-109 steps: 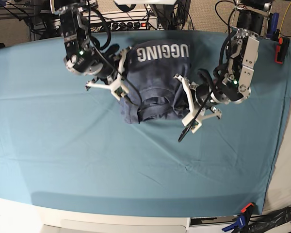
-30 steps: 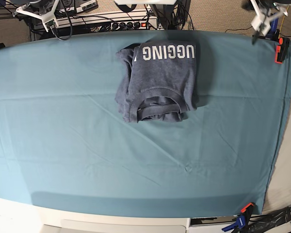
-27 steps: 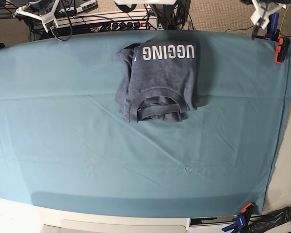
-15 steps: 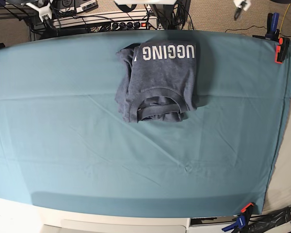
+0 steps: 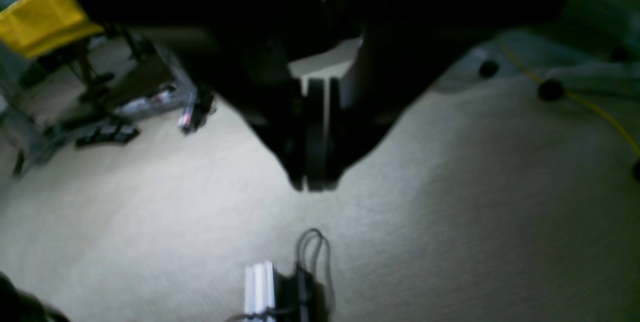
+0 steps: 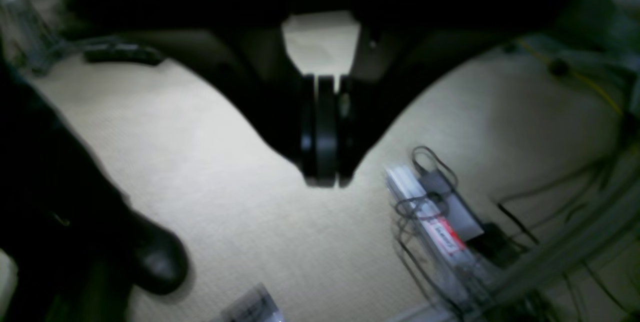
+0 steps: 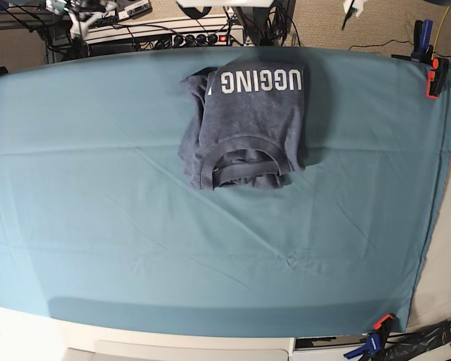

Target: Fold the T-shirt properly

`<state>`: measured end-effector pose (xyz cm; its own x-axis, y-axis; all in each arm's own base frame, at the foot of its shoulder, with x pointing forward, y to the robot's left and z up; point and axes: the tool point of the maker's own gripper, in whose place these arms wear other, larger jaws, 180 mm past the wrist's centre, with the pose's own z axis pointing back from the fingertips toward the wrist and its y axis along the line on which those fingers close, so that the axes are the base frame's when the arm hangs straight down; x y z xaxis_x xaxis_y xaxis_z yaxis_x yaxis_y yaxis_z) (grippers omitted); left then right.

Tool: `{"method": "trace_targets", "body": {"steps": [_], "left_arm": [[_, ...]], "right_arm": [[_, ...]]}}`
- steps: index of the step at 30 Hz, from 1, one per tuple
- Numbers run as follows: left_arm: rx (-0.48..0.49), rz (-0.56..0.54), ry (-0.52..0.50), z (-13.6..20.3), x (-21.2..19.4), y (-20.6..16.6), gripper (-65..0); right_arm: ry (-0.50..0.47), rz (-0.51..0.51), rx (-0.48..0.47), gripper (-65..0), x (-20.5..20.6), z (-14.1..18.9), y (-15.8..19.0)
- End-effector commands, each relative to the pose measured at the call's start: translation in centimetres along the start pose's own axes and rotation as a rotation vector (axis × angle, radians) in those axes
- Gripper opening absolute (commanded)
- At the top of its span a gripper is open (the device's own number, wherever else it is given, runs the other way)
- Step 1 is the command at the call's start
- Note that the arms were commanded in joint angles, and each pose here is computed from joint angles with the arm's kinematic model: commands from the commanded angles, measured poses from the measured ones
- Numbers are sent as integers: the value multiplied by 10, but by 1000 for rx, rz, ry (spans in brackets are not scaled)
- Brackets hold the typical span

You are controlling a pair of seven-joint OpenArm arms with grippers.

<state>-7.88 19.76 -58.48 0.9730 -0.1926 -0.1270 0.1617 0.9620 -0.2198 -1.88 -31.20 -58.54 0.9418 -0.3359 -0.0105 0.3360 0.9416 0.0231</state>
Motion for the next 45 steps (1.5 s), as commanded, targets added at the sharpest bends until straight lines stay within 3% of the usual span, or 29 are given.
{"method": "trace_targets", "body": {"steps": [1, 5, 7, 10, 16, 21, 28, 32, 45], "left_arm": [[-2, 14, 6, -4, -2, 5, -650], [87, 54, -69, -28, 21, 30, -650], [171, 92, -81, -36, 27, 45, -650], [212, 149, -73, -48, 31, 46, -650], [170, 174, -112, -69, 58, -2, -650], [130, 130, -183, -77, 96, -44, -650], [84, 141, -217, -82, 129, -91, -650], [63, 142, -222, -83, 134, -105, -650], [69, 139, -220, -81, 139, -100, -650]], "right_arm": [[-9, -11, 4, -650, 2, -4, 0], [-62, -47, 38, -650, 10, -31, 24], [-90, -23, 46, -650, 14, -40, 37], [-86, 45, 63, -650, 11, -52, 60], [-116, 102, 90, -650, 21, -63, 98], [-153, 90, 107, -650, 43, -66, 129], [-163, 75, 161, -650, 40, -72, 182], [-160, 75, 162, -650, 38, -72, 183], [-124, 93, 144, -650, 31, -73, 180]]}}
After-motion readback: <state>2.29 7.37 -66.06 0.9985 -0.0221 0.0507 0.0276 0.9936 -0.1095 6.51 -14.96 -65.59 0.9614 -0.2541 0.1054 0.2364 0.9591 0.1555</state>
